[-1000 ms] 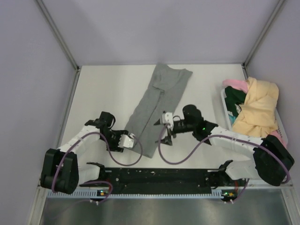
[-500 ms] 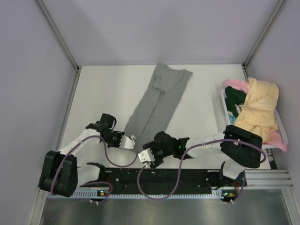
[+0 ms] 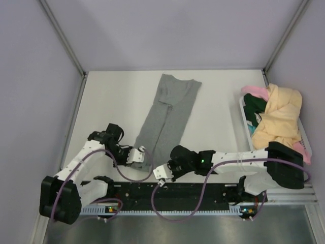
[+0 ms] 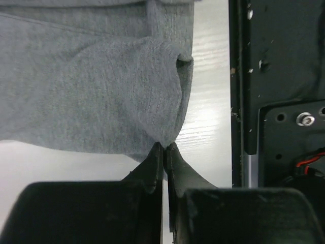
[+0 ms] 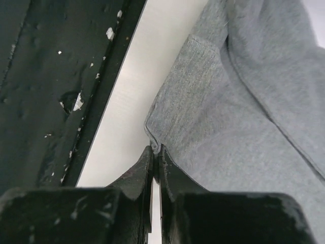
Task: Fold and stack the t-shirts
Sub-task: Grab the bottom of the folded rectangular tshirt with both arms, then fold the folded rectangular tshirt in 1/3 of the way, then grab one side of the 2/3 rectangular tshirt with both arms
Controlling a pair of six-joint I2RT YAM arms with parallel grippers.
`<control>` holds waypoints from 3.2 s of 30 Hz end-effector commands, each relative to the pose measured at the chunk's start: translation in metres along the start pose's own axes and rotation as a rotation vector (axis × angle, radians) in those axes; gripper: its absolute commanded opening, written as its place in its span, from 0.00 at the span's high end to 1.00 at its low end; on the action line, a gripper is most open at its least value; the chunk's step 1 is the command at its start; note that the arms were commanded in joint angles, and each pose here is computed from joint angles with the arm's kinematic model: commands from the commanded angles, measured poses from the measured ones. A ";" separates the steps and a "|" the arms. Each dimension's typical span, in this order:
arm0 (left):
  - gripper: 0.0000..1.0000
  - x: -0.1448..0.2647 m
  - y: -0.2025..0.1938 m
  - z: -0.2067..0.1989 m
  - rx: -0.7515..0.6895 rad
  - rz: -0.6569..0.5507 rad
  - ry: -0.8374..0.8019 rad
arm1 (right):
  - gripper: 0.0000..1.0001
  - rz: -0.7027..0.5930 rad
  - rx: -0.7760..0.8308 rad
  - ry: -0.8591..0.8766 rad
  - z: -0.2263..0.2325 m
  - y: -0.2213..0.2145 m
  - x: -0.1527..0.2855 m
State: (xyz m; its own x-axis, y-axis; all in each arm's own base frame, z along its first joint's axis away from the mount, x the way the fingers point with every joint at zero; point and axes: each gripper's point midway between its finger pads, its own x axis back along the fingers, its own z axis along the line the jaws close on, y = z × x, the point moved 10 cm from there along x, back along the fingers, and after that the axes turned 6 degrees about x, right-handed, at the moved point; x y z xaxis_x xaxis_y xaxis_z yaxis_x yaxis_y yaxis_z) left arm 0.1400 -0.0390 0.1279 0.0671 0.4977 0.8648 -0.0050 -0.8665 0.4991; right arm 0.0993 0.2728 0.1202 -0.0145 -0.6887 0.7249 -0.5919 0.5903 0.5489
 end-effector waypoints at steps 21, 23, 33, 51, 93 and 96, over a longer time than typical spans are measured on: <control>1.00 0.071 0.115 0.211 0.325 -0.159 0.106 | 1.00 0.040 -0.475 -0.546 -0.137 -0.109 0.076; 1.00 0.065 0.117 0.231 0.320 -0.152 0.116 | 1.00 0.057 -0.492 -0.589 -0.146 -0.123 0.077; 1.00 0.032 0.115 0.284 0.280 -0.091 0.126 | 1.00 0.130 -0.430 -0.571 -0.171 -0.159 0.067; 0.54 0.032 0.133 0.357 0.414 -0.137 0.662 | 0.57 0.366 -0.684 -0.872 -0.221 -0.229 0.092; 0.73 -0.052 0.054 0.180 -0.206 0.132 0.247 | 1.00 0.316 -0.205 -0.265 -0.076 -0.119 0.013; 1.00 -0.048 0.053 0.171 -0.136 0.187 0.218 | 1.00 0.319 -0.233 -0.260 -0.076 -0.113 0.022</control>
State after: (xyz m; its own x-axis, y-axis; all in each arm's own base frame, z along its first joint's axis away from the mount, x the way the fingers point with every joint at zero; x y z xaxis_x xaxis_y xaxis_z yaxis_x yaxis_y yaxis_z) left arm 0.3158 -0.1188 0.1098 -0.1841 0.4483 0.8747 -0.2231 -0.8857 0.4070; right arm 0.2337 0.2220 0.0971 -0.4203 -0.5356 0.7324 -0.3740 0.8377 0.3980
